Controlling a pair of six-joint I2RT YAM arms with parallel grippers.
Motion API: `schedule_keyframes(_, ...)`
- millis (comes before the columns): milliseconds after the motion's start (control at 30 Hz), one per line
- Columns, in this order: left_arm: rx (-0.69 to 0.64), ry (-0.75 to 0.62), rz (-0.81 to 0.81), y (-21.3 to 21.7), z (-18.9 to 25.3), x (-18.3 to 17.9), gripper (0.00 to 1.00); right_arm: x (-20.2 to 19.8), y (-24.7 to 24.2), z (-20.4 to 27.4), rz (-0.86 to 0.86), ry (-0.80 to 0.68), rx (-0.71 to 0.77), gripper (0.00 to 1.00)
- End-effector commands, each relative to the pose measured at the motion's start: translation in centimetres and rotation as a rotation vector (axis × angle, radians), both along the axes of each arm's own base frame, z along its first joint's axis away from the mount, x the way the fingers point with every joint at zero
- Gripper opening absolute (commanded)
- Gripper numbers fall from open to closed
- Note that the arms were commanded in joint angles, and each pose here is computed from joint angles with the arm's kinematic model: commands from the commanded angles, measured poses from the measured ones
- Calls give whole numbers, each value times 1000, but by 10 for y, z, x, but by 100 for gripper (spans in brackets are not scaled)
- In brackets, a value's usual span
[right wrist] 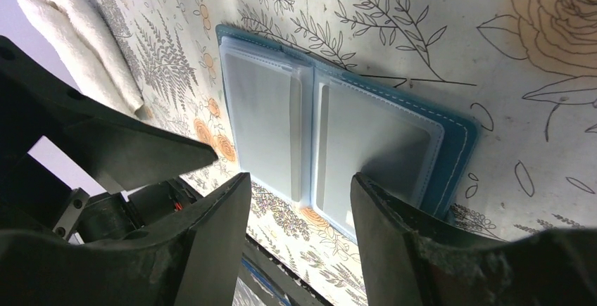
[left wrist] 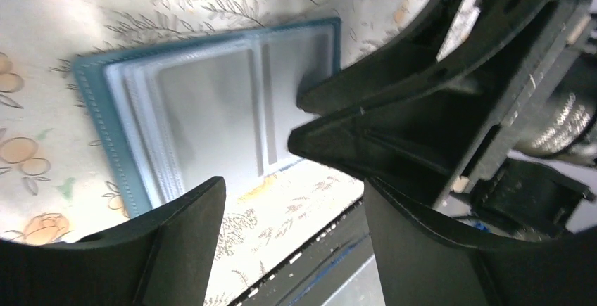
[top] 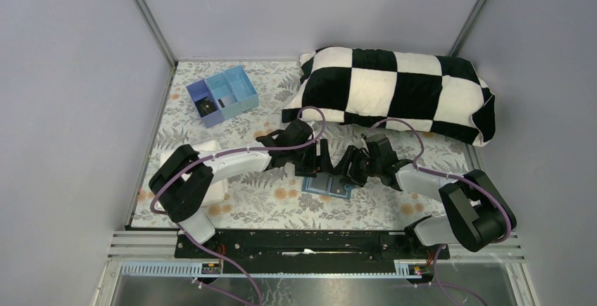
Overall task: Take the credit cards out of the card holder
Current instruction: Remove the credit card from the card holder.
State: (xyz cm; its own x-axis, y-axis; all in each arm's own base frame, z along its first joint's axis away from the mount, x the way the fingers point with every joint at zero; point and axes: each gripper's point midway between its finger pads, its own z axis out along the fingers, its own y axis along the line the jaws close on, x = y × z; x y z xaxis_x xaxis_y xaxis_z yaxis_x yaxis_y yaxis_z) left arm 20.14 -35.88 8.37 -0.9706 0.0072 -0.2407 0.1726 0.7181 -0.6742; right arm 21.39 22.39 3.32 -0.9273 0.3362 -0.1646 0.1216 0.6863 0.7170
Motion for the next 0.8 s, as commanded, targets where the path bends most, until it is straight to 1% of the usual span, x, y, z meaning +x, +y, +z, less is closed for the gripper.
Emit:
schedule_keyframes(0, 134, -136, 107, 15, 10, 29, 77, 1, 5, 9, 17, -28, 19, 62)
schedule_keyframes(100, 164, -128, 105, 19, -1, 28, 77, 1, 6, 8, 20, -25, 19, 62)
schedule_keyframes(233, 129, -99, 81, 12, -11, 23, 76, 2, 6, 8, 18, -28, 19, 62)
schedule_keyframes(433, 133, -65, 52, 7, -28, 19, 75, 1, 5, 6, 16, -21, 13, 62)
schedule_keyframes(633, 149, -60, 51, 8, -35, 19, 75, 1, 5, 6, 15, -22, 15, 62)
schedule_keyframes(767, 125, -54, 26, 3, -33, 16, 75, 2, 6, 5, 16, -20, 14, 62)
